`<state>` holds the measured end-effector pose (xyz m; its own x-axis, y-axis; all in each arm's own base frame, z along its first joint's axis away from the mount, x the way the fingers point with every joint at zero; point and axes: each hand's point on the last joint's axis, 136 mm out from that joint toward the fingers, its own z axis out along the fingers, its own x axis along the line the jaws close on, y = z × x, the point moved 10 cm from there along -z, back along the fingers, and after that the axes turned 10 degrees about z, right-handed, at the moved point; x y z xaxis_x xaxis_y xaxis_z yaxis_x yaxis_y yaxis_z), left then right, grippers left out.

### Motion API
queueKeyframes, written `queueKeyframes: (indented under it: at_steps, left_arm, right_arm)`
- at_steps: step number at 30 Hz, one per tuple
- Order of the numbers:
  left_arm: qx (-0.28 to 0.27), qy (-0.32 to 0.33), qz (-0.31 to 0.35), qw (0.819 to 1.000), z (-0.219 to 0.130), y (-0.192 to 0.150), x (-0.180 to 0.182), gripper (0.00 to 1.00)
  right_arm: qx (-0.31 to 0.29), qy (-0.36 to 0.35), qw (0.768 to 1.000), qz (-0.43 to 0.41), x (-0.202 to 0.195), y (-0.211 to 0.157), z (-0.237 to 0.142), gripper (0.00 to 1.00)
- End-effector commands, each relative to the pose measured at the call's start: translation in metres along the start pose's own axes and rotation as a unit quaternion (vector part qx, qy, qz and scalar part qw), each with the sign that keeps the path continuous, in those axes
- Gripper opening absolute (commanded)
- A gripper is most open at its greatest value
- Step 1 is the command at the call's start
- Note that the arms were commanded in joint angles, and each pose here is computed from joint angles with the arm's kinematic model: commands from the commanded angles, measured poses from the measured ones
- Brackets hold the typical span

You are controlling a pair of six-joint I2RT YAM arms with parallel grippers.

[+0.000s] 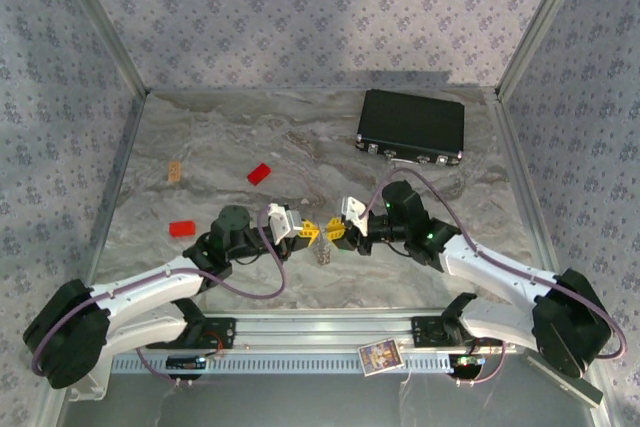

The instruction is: Put the keys on the keyring

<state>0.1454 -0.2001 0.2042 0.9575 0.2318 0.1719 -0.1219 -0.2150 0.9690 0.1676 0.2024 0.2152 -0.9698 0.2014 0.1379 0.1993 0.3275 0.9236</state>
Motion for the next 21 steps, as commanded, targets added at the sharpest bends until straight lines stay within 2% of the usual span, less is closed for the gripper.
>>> queueKeyframes:
  at_steps: [1,6,12,14,18,21]
  left_arm:
    - [-0.031,-0.014,0.017,0.999,0.0,0.01,-0.002,0.0]
    - [-0.032,-0.015,0.017,0.999,0.0,0.01,-0.002,0.0]
    - [-0.032,-0.015,0.015,0.999,0.0,0.011,-0.002,0.0]
    - [-0.022,-0.012,0.011,1.0,0.0,0.01,-0.001,0.0]
    - [0.013,-0.017,0.014,1.0,-0.002,0.012,-0.001,0.23]
    - [0.041,-0.026,0.018,0.999,-0.002,0.013,-0.001,0.24]
  right_arm:
    - [-0.016,0.009,1.0,-0.017,0.0,0.012,0.002,0.18]
    - [-0.019,0.027,0.999,-0.013,0.001,0.014,0.005,0.15]
    - [-0.023,0.039,0.999,-0.013,0.002,0.018,0.006,0.0]
    - [-0.02,0.039,0.999,-0.016,0.002,0.019,0.005,0.0]
    - [-0.005,0.037,0.999,-0.031,0.003,0.024,0.003,0.0]
    - [0.024,0.039,0.998,-0.04,0.004,0.026,0.003,0.0]
